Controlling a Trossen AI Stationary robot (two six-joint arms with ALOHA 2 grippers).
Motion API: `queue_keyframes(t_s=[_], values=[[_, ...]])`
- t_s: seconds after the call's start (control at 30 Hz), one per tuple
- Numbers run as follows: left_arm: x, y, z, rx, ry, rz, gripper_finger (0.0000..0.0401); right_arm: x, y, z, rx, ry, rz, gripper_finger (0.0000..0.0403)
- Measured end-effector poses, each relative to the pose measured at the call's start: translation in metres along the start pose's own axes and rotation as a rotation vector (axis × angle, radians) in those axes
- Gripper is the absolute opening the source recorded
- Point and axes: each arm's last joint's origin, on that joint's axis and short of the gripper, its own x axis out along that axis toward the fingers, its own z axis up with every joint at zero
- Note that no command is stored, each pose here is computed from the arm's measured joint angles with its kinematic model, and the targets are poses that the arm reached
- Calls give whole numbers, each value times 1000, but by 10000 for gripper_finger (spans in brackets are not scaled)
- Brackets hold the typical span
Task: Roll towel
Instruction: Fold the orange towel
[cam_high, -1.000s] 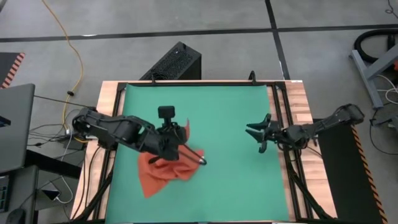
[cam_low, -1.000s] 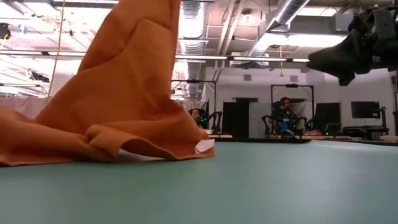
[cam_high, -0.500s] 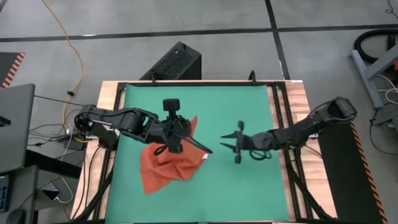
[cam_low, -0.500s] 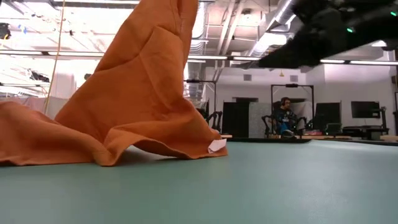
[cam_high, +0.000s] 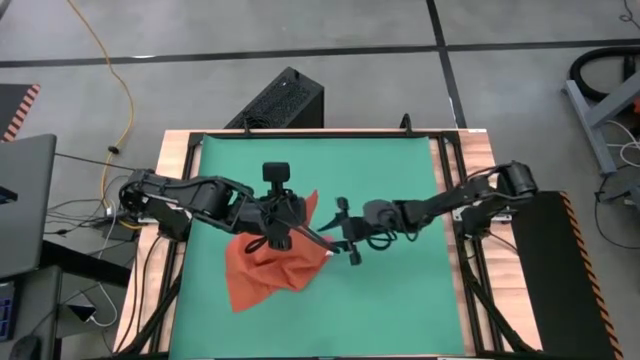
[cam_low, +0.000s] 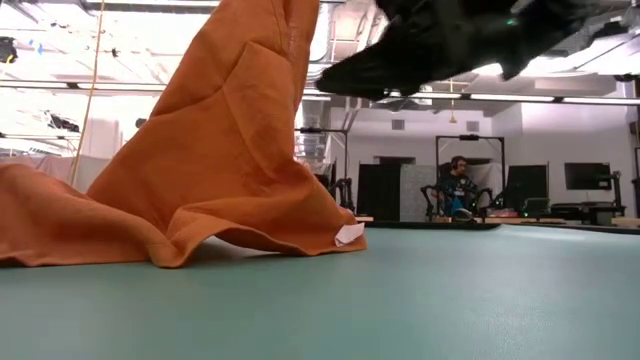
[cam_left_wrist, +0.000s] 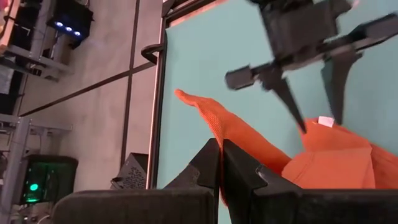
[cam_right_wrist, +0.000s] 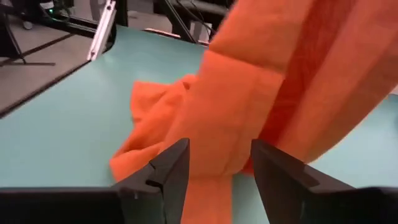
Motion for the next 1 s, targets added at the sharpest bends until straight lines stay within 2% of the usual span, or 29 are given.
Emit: queue_keyframes(t_s=[0.47, 0.6, 0.73, 0.8, 0.93, 1.0], values=[[-1, -2, 0, 5, -3, -4, 0, 44, -28, -6, -23, 17, 53, 206], [-1, -2, 0, 19, -3, -5, 0, 49, -24, -12, -19, 27, 151, 196], [-1, -2, 0, 35, -1, -3, 0, 49, -21, -15, -13, 45, 193, 158], [-1, -1, 0, 40, -1, 2, 0, 49, -21, -17, -9, 64, 189, 125], [-1, -1, 0, 42, 0, 15, 0, 49, -22, -19, -6, 88, 180, 28], [-1, -1, 0, 46, 1, 28, 0, 49, -21, -19, -2, 90, 182, 14]])
